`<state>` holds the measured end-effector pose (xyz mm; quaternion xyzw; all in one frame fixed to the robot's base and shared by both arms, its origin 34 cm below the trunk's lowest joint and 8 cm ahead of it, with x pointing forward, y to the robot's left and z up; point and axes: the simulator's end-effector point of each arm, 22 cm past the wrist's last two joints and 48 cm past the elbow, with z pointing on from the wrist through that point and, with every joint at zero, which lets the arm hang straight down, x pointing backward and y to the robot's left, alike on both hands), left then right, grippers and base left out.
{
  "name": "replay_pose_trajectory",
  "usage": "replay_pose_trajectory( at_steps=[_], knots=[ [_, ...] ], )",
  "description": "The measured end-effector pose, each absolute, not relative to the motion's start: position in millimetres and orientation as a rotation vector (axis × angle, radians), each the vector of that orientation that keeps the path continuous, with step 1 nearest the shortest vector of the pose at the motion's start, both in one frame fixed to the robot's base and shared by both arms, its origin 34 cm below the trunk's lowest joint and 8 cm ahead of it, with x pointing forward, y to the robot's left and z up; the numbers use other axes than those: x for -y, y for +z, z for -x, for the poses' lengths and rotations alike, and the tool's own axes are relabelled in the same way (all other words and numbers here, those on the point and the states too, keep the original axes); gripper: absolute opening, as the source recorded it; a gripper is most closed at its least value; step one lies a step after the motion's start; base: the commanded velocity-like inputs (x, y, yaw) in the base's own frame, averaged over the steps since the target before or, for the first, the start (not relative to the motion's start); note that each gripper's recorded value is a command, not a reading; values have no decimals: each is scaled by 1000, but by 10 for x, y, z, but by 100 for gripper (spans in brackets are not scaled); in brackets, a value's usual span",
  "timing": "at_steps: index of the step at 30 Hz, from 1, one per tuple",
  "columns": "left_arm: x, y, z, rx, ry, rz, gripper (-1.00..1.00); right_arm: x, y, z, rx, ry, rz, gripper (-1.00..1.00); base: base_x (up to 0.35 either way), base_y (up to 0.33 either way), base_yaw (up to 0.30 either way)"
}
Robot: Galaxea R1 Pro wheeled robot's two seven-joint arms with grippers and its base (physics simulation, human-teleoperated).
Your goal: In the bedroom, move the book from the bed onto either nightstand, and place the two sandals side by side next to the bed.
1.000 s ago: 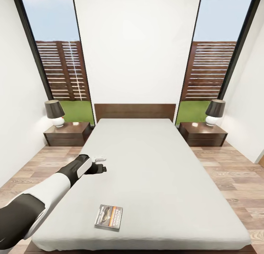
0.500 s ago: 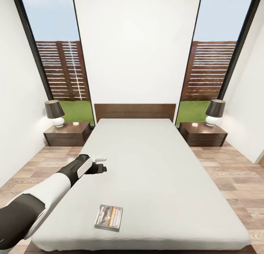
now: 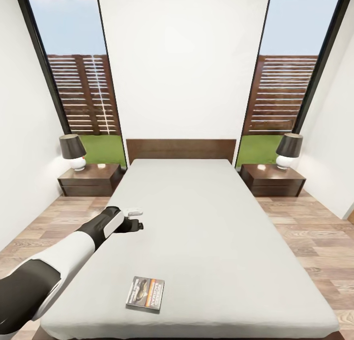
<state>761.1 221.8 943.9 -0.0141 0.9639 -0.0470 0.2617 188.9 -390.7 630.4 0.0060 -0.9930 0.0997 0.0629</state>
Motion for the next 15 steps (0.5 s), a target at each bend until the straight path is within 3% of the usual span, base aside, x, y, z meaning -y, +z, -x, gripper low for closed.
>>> replay_pose_trajectory(
  at_steps=[15],
  knots=[
    [-2217,9418,-7595,-2616,-131,40,100,3904,6302,-1858,2997,300,-21,100,3,0,0]
  ],
)
